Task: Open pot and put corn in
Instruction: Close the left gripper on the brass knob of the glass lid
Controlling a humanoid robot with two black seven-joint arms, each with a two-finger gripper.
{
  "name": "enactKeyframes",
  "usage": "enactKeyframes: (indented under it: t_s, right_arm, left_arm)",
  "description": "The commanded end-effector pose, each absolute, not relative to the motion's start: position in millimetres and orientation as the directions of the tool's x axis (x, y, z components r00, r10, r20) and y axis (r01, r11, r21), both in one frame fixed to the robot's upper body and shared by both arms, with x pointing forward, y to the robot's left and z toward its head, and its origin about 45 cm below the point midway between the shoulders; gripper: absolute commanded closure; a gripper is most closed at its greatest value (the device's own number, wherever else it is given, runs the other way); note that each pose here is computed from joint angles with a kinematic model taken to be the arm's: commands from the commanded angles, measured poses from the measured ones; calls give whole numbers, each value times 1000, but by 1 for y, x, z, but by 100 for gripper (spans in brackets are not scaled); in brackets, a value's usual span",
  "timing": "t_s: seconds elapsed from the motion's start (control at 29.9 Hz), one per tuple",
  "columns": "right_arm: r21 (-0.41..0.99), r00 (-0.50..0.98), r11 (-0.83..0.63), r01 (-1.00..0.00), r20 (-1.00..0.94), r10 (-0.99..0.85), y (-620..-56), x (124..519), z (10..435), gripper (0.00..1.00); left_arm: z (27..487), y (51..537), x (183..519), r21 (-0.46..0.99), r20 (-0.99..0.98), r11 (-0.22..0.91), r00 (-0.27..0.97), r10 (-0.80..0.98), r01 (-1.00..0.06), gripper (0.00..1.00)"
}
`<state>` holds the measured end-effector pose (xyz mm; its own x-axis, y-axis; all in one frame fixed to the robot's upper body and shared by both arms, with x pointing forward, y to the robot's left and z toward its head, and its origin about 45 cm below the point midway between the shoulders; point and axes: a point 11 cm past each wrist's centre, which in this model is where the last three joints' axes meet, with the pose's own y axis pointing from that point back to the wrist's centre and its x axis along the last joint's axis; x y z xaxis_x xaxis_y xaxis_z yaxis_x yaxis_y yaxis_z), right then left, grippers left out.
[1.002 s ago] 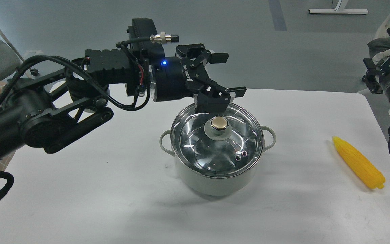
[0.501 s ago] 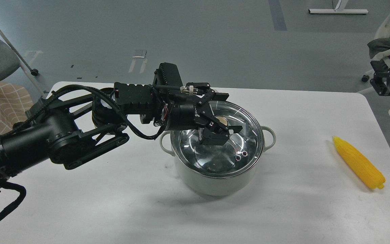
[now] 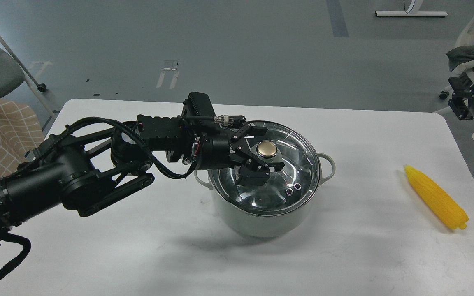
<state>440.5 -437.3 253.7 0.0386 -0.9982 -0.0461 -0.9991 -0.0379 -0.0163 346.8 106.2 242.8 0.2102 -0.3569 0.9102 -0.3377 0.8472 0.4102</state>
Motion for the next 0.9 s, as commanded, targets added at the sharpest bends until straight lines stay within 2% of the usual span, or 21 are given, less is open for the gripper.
enactKeyframes:
  t_s: [0.0,0.07,0.2,0.33,0.43,0.53,0.6,0.73,0.8,0.87]
  right_arm:
    - [-15,39,-39,-999,-47,-998,-437,440,253,0]
    - [-15,39,-39,-999,-47,-998,-437,440,253,0]
    - [-14,39,-38,-999,-47,-998,-437,440,253,0]
    - [-8,38,-38,-999,-48,-998,-438,438,250,0]
    - [-8,42,-42,-999,-50,-998,-436,439,250,0]
    - [-7,43,-43,-999,-51,-998,-435,438,249,0]
    - [-7,44,-44,-999,-51,-998,-435,438,249,0]
    - [-6,44,-44,-999,-51,-998,-435,438,248,0]
    - [-5,42,-42,-999,-50,-998,-436,437,248,0]
    - [-2,43,-43,-999,-51,-998,-436,437,247,0]
  left_arm:
    - [242,109,347,413,909,844,212,-359,-342,7]
    - [242,109,347,415,908,843,214,-360,-343,11]
    - [236,113,345,423,904,839,230,-362,-342,27]
    - [232,115,344,425,902,837,242,-358,-345,31]
    - [234,116,345,420,904,837,239,-354,-349,50]
    - [236,115,346,413,908,840,235,-348,-352,57]
    - [239,112,345,400,914,847,225,-339,-349,68]
    - [244,109,345,387,920,855,211,-332,-346,75]
    - [246,109,345,382,922,857,204,-329,-345,84]
    - [253,108,347,362,931,863,186,-315,-351,89]
